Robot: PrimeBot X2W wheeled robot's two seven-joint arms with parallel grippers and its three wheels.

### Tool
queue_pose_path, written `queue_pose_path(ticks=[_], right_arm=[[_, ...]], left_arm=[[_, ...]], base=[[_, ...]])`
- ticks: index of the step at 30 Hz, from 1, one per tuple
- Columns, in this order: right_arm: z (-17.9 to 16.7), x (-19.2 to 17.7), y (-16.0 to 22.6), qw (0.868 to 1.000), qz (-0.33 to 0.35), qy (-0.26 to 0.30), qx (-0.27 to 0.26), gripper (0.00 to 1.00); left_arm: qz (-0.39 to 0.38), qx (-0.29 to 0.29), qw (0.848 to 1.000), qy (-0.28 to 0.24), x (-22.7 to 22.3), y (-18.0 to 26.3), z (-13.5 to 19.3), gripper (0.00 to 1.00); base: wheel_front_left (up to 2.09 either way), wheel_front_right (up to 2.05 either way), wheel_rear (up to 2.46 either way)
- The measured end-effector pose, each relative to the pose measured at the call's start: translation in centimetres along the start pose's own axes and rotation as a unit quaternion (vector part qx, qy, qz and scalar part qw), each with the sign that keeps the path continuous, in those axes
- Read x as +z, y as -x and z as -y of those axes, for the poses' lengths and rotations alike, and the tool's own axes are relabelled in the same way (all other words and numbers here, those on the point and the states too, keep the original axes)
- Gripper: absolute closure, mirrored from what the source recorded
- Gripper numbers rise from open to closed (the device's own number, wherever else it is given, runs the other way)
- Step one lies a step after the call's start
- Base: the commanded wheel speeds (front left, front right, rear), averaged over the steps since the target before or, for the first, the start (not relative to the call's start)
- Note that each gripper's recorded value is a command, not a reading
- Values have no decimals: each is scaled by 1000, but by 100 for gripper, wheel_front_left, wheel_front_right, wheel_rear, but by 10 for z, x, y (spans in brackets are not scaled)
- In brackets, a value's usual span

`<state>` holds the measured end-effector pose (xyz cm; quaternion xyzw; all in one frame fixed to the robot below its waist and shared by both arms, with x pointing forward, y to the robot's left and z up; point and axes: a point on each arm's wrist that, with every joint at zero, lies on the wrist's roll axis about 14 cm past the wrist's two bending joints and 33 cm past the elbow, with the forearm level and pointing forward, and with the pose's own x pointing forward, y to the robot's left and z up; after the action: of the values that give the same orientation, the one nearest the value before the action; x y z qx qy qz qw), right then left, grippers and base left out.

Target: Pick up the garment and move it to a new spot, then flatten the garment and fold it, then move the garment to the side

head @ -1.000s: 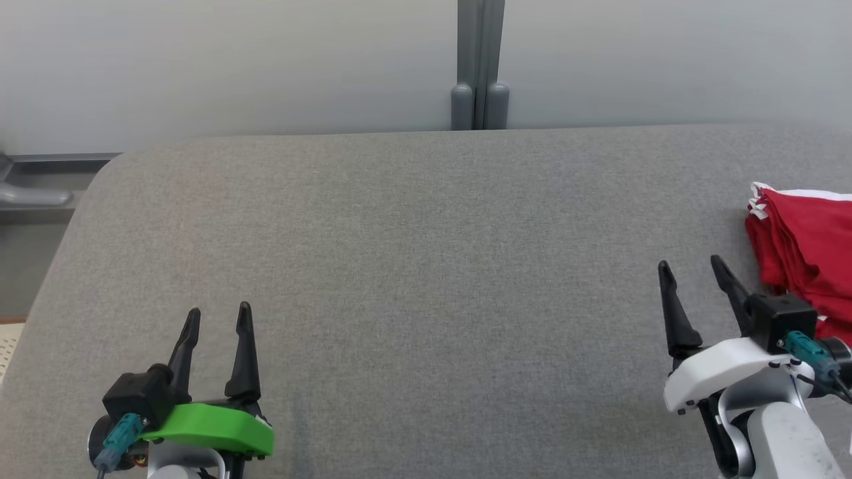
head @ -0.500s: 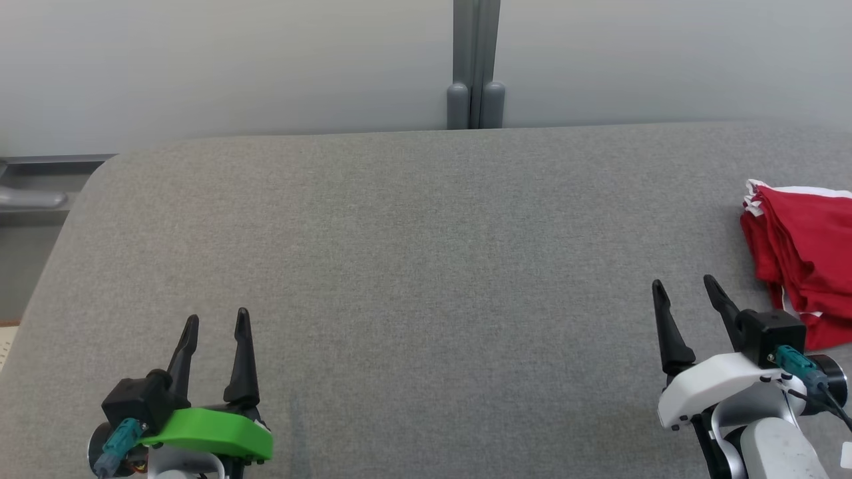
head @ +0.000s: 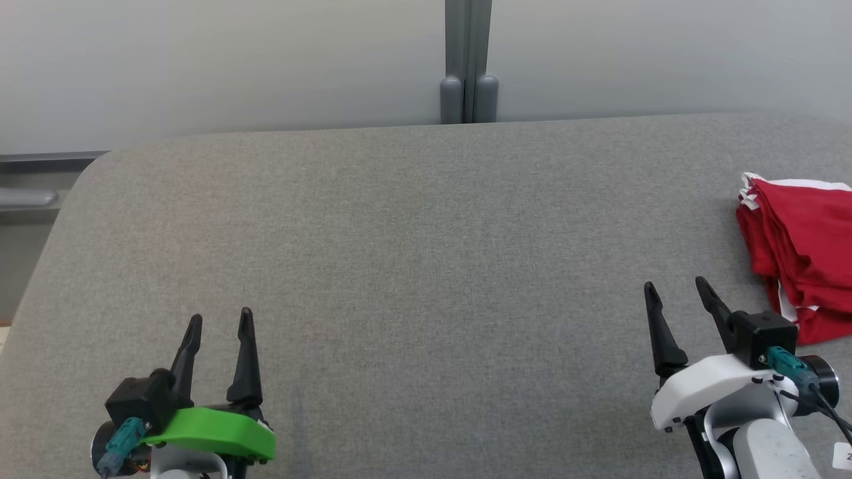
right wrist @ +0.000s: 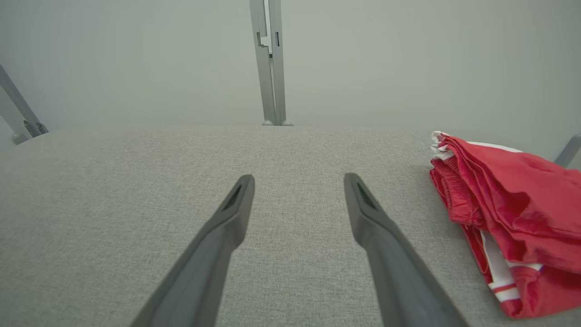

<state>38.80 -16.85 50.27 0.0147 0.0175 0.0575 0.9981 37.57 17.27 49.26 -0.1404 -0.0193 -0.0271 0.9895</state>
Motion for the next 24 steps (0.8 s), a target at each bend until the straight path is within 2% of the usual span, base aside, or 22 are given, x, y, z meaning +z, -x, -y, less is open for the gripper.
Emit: queue_pose_path(ticks=[11, 12, 17, 24], right_arm=[[-4, -7, -2, 1000, -9, -4, 4, 0], [-4, -9, -1, 1000, -12, -6, 4, 100], [-6, -34, 8, 999, -49, -16, 1, 100], [-1, -38, 10, 995, -58, -81, -14, 100]], left_arm=[[-12, 0, 1000, -2, -7, 0, -2, 0], [-15, 0, 1000, -1, -9, 1, -2, 100], [-44, 11, 999, 6, -29, 10, -5, 100], [-55, 32, 996, 61, -32, 12, -11, 100]], base=[[0, 0, 0], [0, 0, 0], [0, 0, 0], [0, 0, 0]])
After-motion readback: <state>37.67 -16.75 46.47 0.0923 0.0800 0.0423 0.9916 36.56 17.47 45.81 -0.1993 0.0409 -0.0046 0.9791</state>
